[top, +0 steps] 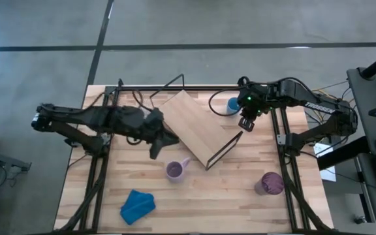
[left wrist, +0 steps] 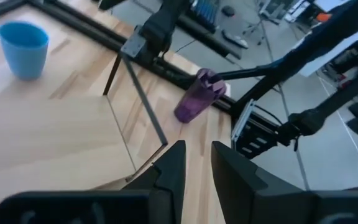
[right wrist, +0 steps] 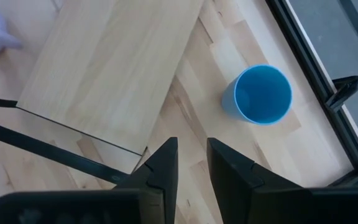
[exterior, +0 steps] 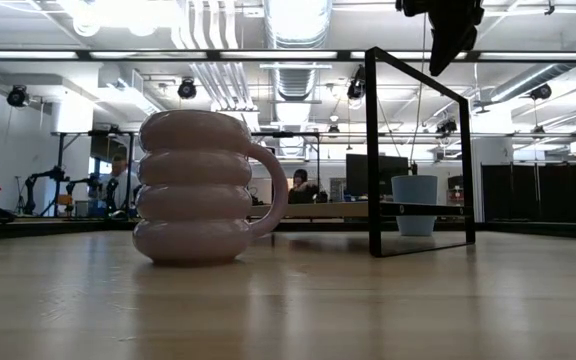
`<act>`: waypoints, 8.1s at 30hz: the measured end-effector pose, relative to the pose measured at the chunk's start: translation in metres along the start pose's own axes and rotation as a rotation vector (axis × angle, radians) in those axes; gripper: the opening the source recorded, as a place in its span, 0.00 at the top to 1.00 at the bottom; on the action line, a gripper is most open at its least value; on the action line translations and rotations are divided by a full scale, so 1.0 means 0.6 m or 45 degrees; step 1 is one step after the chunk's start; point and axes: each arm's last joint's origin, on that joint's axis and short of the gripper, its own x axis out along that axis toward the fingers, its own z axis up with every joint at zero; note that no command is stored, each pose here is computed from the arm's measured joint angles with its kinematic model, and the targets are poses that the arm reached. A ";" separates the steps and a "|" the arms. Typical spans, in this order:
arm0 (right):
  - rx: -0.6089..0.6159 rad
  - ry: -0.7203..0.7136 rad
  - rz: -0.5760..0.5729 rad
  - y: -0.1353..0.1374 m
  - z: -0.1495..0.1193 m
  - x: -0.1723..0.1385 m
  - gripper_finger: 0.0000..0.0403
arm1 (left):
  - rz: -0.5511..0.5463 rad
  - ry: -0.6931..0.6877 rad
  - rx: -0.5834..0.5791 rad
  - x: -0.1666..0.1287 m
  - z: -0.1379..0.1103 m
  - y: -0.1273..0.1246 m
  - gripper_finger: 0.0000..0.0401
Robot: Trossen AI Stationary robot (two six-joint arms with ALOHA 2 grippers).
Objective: Stack small to large cups/mugs on shelf
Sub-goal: Put the blue cup on the shelf
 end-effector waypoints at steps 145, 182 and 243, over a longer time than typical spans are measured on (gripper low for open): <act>-0.144 0.097 0.022 0.016 0.043 0.052 0.48 | -0.209 0.024 -0.296 0.006 0.009 -0.013 0.85; -0.018 0.258 -0.154 -0.063 0.057 0.097 0.48 | -0.253 -0.464 -0.082 0.048 0.063 -0.014 0.85; 0.154 0.485 -0.095 -0.104 0.090 0.285 0.58 | -0.259 -0.476 -0.071 0.047 0.064 -0.014 0.85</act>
